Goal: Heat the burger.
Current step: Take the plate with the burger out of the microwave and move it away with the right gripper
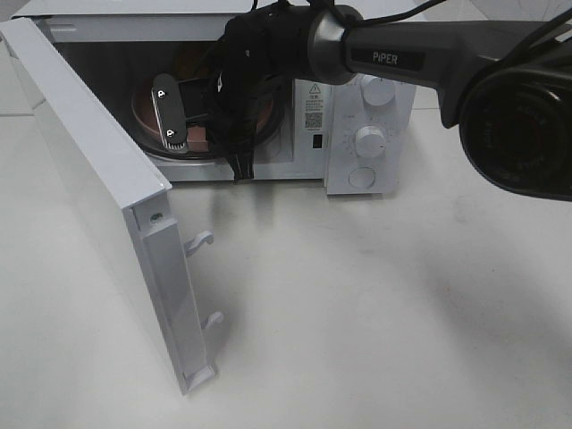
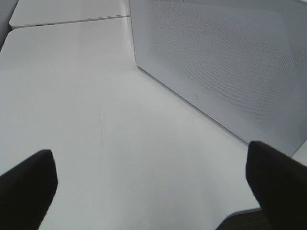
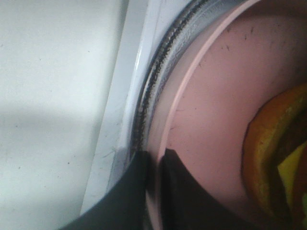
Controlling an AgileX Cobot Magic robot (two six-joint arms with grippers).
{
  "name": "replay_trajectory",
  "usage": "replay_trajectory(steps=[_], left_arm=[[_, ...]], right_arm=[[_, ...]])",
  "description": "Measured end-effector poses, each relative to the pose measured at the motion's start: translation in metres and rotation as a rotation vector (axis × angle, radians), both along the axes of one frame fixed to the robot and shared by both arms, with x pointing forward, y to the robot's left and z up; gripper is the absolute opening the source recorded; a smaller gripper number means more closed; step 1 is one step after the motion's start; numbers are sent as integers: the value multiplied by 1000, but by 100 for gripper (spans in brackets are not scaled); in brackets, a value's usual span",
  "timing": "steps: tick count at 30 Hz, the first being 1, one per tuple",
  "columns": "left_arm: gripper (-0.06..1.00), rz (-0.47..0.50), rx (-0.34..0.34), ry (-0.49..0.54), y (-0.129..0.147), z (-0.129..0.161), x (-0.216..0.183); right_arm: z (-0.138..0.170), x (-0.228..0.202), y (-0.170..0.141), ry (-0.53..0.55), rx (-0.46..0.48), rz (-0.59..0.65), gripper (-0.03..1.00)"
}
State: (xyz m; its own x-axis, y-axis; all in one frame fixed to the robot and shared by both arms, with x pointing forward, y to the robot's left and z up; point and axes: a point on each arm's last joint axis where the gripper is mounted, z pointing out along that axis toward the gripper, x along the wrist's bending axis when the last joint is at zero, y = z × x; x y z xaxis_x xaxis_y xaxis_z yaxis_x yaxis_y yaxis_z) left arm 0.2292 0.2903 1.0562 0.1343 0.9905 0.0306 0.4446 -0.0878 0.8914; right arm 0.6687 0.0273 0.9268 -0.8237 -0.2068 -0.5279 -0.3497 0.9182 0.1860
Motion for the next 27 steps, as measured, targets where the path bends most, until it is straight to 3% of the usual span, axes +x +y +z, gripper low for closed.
replay_trajectory(steps=[12,27], left_arm=[[99,0,0,0,0,0,0],[99,0,0,0,0,0,0]], right_arm=[[11,-16,9,23,-17,101,7],[17,-42,-9,8,-48,165,7]])
